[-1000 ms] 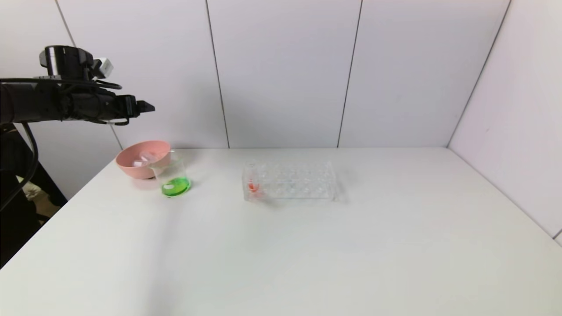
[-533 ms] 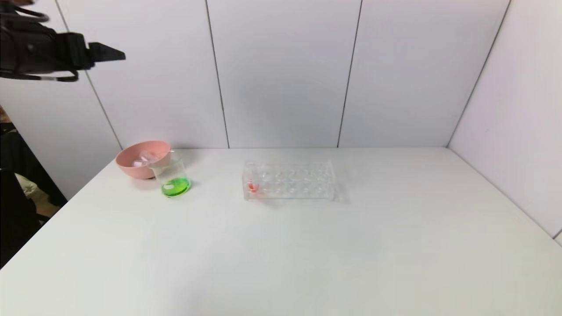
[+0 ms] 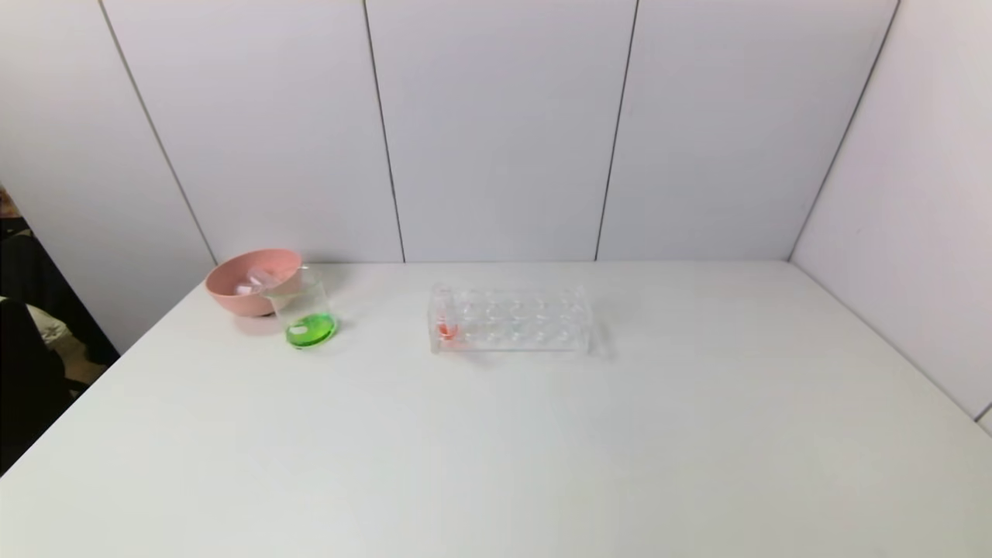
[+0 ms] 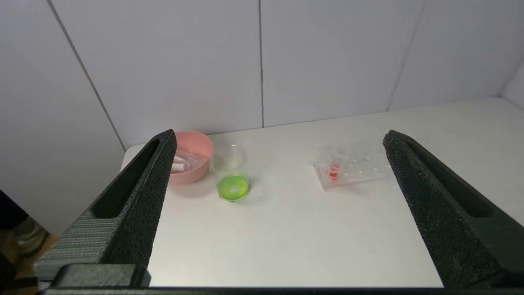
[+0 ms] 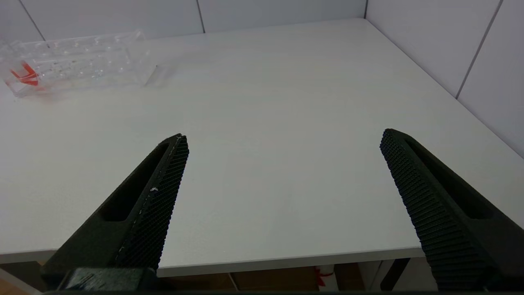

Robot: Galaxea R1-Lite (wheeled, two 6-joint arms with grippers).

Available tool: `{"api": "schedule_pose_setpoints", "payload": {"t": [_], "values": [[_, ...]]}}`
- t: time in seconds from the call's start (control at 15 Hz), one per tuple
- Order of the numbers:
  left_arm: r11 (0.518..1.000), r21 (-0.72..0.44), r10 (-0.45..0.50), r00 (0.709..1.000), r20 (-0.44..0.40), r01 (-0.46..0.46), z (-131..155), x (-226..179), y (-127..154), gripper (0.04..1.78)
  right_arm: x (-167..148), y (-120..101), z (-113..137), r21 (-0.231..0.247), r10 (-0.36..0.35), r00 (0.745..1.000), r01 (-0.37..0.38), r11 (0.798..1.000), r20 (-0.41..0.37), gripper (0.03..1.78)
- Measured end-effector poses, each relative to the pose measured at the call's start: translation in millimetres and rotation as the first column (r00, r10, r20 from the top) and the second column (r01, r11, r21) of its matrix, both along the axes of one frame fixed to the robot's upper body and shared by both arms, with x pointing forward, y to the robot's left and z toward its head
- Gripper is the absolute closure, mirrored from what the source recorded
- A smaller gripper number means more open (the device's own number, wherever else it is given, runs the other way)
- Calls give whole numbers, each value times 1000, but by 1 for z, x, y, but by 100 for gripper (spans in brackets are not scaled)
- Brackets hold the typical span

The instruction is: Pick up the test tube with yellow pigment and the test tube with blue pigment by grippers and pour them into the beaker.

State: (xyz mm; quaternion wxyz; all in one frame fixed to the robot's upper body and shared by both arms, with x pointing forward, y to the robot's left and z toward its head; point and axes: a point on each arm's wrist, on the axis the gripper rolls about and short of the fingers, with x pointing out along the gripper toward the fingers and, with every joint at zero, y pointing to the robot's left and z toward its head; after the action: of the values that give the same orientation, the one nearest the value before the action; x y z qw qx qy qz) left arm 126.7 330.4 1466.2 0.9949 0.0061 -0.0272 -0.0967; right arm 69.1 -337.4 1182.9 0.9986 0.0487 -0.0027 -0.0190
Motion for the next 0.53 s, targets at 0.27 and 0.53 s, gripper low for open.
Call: {"api": "schedule_pose_setpoints", "payload": {"t": [0.27,0.53], "values": [[997,50,-66,996,59,63,-71,-97,-5,6,0,0,0,0,0,1000,0,1000,0,10],[995,64,-85,996,34,83,-163,-121,-4,6,0,0,0,0,0,1000,0,1000,-1,10]]}}
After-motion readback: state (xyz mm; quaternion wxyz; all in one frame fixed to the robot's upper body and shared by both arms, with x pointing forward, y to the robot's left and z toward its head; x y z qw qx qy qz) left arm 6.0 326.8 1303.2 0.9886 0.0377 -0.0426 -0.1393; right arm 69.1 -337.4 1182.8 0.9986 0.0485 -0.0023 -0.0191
